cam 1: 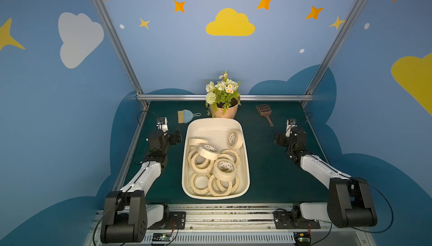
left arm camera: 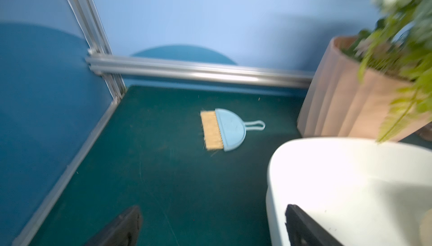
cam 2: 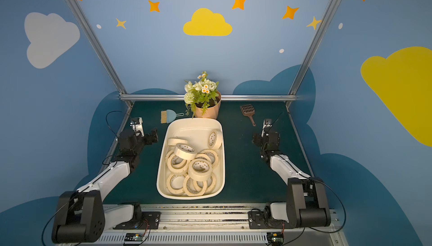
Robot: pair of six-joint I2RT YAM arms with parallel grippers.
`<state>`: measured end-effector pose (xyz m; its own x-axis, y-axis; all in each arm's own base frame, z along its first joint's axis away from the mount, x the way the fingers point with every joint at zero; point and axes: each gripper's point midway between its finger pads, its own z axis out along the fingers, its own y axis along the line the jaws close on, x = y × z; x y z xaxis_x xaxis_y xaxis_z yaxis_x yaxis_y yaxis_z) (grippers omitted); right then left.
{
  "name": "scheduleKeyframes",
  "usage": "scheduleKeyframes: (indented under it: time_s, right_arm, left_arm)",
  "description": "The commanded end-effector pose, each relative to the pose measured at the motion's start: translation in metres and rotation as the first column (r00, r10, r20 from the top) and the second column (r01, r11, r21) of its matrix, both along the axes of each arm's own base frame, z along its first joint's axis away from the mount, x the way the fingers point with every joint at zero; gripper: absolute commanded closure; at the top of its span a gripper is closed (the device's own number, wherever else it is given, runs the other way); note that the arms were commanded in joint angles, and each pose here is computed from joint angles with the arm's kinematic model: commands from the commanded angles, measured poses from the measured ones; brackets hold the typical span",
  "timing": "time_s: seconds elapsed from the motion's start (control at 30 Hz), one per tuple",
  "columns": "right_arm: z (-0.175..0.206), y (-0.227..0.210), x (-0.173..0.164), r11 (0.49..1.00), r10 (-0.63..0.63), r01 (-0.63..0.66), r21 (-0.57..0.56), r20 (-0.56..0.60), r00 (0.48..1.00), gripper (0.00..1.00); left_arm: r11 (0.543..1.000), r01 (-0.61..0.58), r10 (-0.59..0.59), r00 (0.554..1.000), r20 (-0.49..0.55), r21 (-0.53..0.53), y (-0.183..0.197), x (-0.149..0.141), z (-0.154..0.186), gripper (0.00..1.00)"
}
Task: Take out the art tape in the storage box
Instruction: Pick up the art tape from the storage box.
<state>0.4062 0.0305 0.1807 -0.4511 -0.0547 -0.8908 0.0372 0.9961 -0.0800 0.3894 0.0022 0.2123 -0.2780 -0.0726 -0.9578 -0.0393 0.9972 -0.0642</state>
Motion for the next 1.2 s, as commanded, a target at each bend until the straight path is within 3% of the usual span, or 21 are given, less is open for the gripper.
scheduleKeyframes:
  time_s: [0.0,0.17,0.27,0.37,0.5,0.7,0.9,1.17]
  right_arm:
    - [-0.001,0.037,-0.038,0.994,0.062,-0.078,-0.078,-0.182,0.981,0.01]
    - [0.008,0.114,-0.078,0.944,0.218,-0.286,-0.163,-0.342,0.914,0.01]
    - [0.004,0.146,-0.099,0.899,0.254,-0.382,-0.213,-0.456,0.853,0.01]
    - [-0.001,0.174,-0.106,0.863,0.262,-0.44,-0.25,-0.524,0.81,0.09]
    - [-0.013,0.198,-0.09,0.843,0.201,-0.438,-0.313,-0.571,0.796,0.19]
    - [-0.042,0.225,-0.056,0.846,0.19,-0.449,-0.287,-0.625,0.757,0.24]
    - [-0.061,0.234,-0.028,0.857,0.159,-0.425,-0.292,-0.635,0.756,0.31]
    - [-0.076,0.228,-0.018,0.863,0.11,-0.4,-0.309,-0.658,0.745,0.72]
  left_arm:
    - [0.998,-0.029,0.036,0.993,-0.112,0.058,-0.009,-0.021,0.003,0.0]
    - [0.993,0.012,0.016,0.971,-0.238,0.117,-0.042,-0.046,0.013,0.0]
    - [0.993,0.042,0.001,0.929,-0.369,0.108,-0.057,-0.061,0.001,0.0]
    - [0.993,0.075,-0.027,0.893,-0.45,0.088,-0.07,-0.074,-0.009,0.0]
    - [0.996,0.085,-0.062,0.88,-0.472,0.026,-0.082,-0.084,-0.01,0.0]
    - [0.996,0.082,-0.059,0.871,-0.487,0.027,-0.084,-0.089,-0.013,0.0]
    - [0.996,0.084,-0.061,0.876,-0.479,0.025,-0.084,-0.09,-0.011,0.0]
    - [0.996,0.091,-0.068,0.879,-0.472,0.026,-0.084,-0.093,-0.009,0.0]
